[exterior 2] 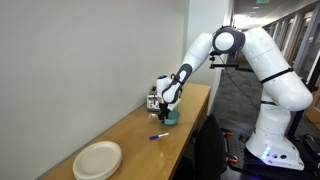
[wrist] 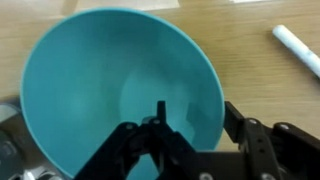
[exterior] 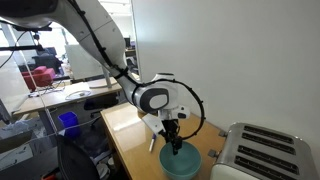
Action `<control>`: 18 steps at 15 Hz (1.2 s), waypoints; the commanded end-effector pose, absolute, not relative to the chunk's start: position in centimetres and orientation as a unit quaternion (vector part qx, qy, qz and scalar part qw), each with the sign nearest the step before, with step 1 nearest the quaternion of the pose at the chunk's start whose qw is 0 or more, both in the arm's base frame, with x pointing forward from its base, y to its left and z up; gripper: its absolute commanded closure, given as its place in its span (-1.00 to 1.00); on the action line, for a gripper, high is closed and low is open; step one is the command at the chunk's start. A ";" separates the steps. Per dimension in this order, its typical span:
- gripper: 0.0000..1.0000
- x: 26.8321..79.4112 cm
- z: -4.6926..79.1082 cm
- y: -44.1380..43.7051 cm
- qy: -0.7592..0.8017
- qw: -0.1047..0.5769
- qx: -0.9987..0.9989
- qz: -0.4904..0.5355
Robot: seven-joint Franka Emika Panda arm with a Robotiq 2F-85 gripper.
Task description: Move the bowl backwards
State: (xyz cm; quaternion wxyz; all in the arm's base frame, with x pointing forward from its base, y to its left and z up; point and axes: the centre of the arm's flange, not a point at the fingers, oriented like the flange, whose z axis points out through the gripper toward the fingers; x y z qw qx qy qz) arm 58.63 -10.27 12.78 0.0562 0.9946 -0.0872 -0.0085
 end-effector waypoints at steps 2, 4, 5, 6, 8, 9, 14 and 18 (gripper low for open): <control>0.51 59.7 13.6 -9.0 -0.091 0.072 0.993 -0.006; 0.82 59.9 13.8 -8.7 -0.094 0.070 0.993 -0.009; 0.95 60.0 13.8 -8.7 -0.096 0.071 0.993 -0.011; 1.00 60.1 13.8 -8.7 -0.098 0.071 0.992 -0.013; 1.00 60.2 14.2 -8.6 -0.105 0.073 0.992 -0.016; 0.98 60.4 14.8 -8.4 -0.105 0.073 0.992 -0.012; 0.98 62.8 18.0 -4.9 -0.059 0.078 0.995 0.031; 0.98 65.6 20.0 0.0 0.001 0.073 0.995 0.061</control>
